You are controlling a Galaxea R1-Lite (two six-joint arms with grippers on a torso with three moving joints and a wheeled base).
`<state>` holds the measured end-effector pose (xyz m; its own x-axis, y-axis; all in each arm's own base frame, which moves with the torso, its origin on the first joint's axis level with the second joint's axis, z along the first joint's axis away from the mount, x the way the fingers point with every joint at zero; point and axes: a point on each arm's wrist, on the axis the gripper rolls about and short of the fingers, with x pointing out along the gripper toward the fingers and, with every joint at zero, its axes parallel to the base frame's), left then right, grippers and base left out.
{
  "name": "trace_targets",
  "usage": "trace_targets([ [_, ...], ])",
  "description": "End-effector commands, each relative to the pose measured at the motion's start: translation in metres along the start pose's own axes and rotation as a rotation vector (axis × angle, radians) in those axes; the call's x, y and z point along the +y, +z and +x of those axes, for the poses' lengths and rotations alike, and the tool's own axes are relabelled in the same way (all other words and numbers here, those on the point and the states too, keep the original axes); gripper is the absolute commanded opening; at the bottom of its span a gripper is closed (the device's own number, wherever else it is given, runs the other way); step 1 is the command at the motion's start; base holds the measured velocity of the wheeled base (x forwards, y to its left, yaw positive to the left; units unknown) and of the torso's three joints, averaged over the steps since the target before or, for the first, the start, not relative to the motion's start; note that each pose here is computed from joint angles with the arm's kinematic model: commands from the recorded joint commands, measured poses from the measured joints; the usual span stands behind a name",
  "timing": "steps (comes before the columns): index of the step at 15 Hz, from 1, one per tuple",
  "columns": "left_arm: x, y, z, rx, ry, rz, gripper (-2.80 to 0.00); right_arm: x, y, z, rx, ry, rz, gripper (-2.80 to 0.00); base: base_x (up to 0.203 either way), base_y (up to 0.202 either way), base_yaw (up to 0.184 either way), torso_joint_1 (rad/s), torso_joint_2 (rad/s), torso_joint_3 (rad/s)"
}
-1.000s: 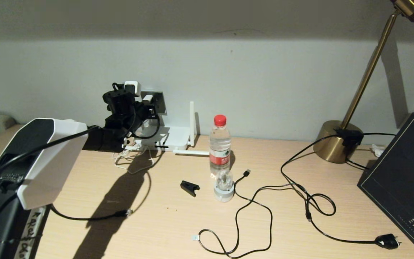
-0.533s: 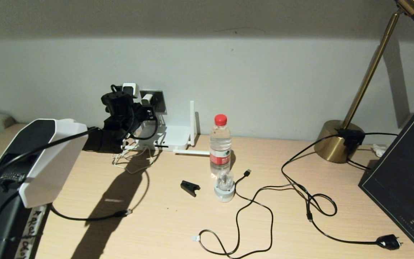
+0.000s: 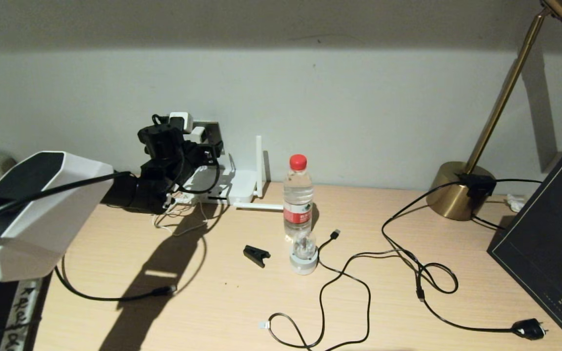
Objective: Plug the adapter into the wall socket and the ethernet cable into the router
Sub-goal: Plug plug into socket, then pick up cable
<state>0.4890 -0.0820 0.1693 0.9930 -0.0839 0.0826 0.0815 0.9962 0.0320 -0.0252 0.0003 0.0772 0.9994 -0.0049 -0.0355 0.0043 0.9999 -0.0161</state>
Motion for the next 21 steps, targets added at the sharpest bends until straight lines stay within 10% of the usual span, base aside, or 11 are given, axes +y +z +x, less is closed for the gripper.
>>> trace_targets([
  [1, -0.007, 0.030, -0.026, -0.036, -0.019, 0.012, 0.00, 0.000, 0.000, 0.000, 0.000, 0.000, -0.001, -2.80, 0.000, 0.000, 0.000, 0.000, 0.00, 0.000],
  [8, 0.002, 0.136, -0.126, -0.193, -0.113, 0.123, 0.00, 0.000, 0.000, 0.000, 0.000, 0.000, -0.001, -2.80, 0.000, 0.000, 0.000, 0.000, 0.00, 0.000],
  [11, 0.009, 0.171, -0.198, -0.149, -0.256, 0.270, 0.00, 0.000, 0.000, 0.000, 0.001, 0.000, -0.001, -2.80, 0.000, 0.000, 0.000, 0.000, 0.00, 0.000],
  [16, 0.018, 0.098, -0.297, 0.399, -0.622, 0.700, 0.00, 0.000, 0.000, 0.000, 0.000, 0.000, -0.001, -2.80, 0.000, 0.000, 0.000, 0.000, 0.00, 0.000],
  [21, 0.037, 0.031, -0.298, 0.756, -0.770, 0.883, 0.00, 0.000, 0.000, 0.000, 0.000, 0.000, -0.001, -2.80, 0.000, 0.000, 0.000, 0.000, 0.00, 0.000],
])
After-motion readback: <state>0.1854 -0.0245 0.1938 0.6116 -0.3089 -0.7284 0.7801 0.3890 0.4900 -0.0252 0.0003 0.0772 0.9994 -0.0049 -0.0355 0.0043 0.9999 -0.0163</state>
